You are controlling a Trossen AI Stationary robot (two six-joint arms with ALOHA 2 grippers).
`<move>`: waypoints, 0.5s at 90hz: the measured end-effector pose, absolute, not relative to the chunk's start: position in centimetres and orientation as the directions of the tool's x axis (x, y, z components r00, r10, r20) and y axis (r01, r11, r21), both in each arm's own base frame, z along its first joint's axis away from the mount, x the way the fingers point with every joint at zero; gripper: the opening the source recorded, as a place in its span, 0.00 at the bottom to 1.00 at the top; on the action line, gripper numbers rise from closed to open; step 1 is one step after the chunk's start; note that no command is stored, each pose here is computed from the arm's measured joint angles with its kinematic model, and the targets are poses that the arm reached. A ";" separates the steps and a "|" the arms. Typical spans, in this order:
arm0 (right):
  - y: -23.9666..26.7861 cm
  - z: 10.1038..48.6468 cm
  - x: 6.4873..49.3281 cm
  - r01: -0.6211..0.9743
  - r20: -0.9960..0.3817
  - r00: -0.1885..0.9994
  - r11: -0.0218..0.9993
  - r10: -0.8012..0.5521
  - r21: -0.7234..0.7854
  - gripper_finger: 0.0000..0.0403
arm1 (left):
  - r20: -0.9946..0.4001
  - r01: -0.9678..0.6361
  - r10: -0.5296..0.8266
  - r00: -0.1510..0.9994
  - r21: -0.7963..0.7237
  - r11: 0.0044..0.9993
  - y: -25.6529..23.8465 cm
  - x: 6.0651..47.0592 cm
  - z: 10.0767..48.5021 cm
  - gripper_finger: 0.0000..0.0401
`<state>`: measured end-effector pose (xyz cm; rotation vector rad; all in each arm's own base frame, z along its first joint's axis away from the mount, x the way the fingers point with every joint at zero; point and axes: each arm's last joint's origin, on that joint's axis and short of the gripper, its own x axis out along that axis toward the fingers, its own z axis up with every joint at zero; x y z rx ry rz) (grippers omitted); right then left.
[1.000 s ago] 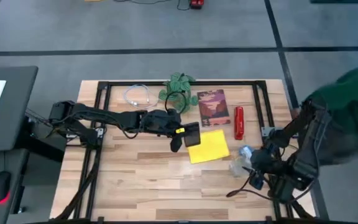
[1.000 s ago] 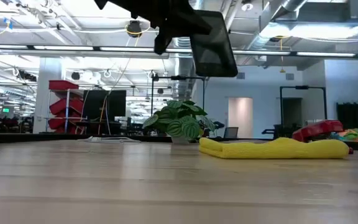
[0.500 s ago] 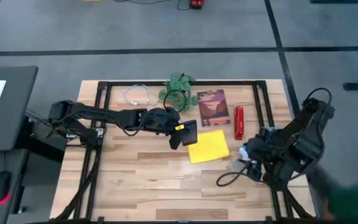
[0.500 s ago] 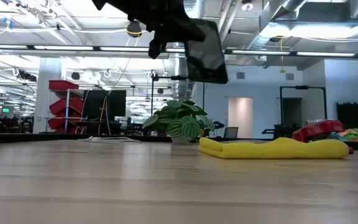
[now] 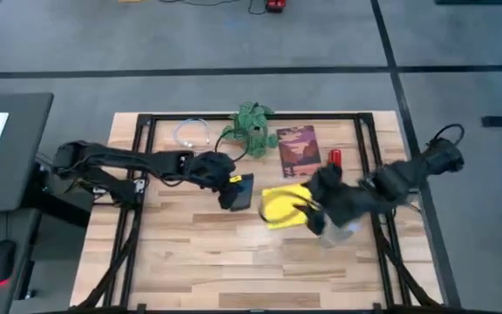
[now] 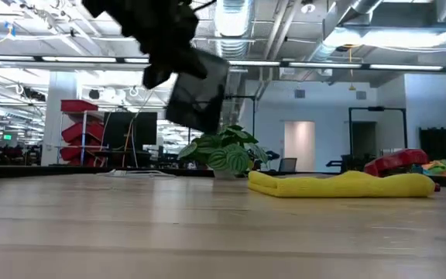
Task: Apply microfiber cloth
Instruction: Wipe the front of the cellphone with the yellow microfiber cloth
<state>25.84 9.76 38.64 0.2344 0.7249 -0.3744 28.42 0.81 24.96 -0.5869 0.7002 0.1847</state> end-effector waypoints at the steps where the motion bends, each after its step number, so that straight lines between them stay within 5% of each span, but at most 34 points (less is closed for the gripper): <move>1: 9.6 38.3 26.1 0.413 -0.691 0.678 0.907 -0.251 0.076 0.71 | -0.657 -0.352 -0.033 0.753 -0.445 0.823 0.8 28.3 24.8 0.01; 45: 6.7 21.5 32.6 0.554 -0.894 0.403 0.830 -0.198 0.066 0.71 | -0.641 -0.340 -0.064 0.764 -0.485 0.806 0.0 24.8 25.9 0.02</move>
